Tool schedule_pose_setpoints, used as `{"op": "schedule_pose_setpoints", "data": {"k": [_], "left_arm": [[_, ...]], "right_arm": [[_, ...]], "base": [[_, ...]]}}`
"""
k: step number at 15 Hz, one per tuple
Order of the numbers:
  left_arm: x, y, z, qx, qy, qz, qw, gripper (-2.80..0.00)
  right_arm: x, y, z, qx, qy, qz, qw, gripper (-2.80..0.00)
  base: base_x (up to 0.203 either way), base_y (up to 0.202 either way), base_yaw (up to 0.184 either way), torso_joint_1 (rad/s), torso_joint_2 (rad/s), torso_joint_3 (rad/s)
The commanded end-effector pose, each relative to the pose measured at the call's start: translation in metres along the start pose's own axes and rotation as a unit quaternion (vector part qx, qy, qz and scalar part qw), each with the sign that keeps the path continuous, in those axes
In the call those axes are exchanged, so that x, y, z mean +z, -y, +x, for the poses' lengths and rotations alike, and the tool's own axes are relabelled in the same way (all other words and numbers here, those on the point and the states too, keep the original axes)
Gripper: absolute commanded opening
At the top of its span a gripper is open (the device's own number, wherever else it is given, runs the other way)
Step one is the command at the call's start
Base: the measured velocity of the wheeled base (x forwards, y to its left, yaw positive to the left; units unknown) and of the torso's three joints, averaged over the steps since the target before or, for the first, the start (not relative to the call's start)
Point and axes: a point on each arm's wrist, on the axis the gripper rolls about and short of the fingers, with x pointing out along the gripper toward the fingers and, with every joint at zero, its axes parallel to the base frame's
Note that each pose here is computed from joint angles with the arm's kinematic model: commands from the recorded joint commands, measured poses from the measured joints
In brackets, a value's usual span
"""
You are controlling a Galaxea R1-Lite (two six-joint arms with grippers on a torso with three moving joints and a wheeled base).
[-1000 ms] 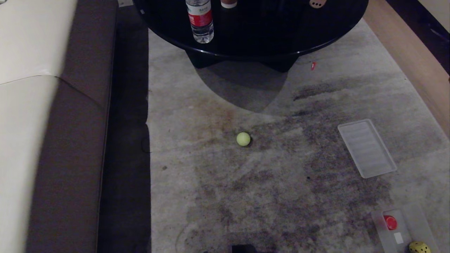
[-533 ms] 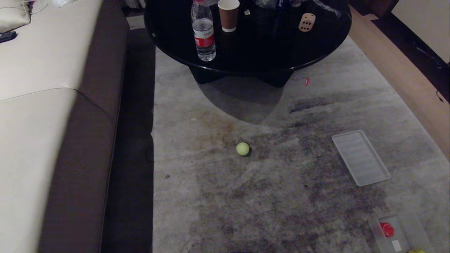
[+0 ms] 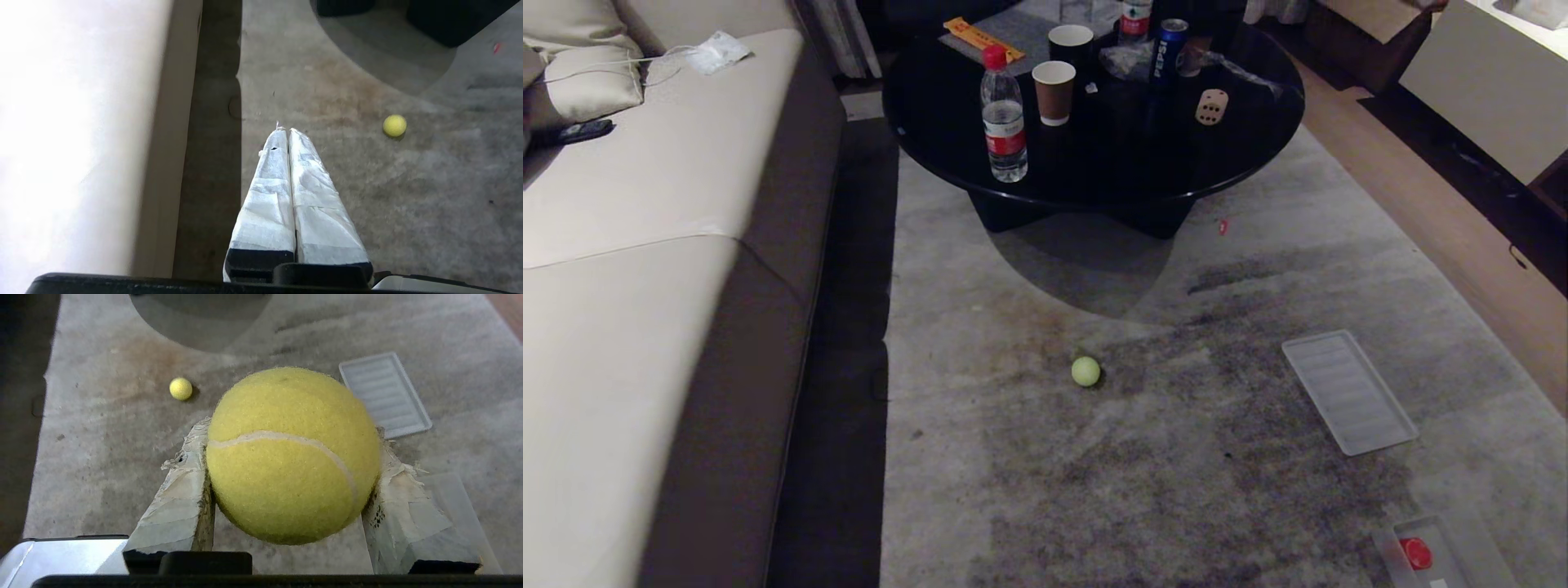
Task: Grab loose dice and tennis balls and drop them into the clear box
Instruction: Put the ball in the box
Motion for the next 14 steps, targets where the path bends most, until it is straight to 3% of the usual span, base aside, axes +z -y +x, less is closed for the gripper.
{"op": "schedule_pose_setpoints", "data": {"k": [1,14], "left_arm": [[-0.0004,-0.0001,0.0001,0.0,0.0,0.0,1.0,-2.8],[-0.0003,0.0,0.0002,0.0,-0.001,-0.001,1.0,-2.8]], "right_arm": [[-0.0002,0.0,0.0002,0.001,-0.001,0.0,1.0,-2.8],[0.0,0.0,0.0001,0.001,-0.001,0.0,1.0,-2.8]], "base": [[0.0,0.0,0.0,0.004,0.0,0.201],[0.0,0.0,0.0,0.003,0.0,0.202]]}}
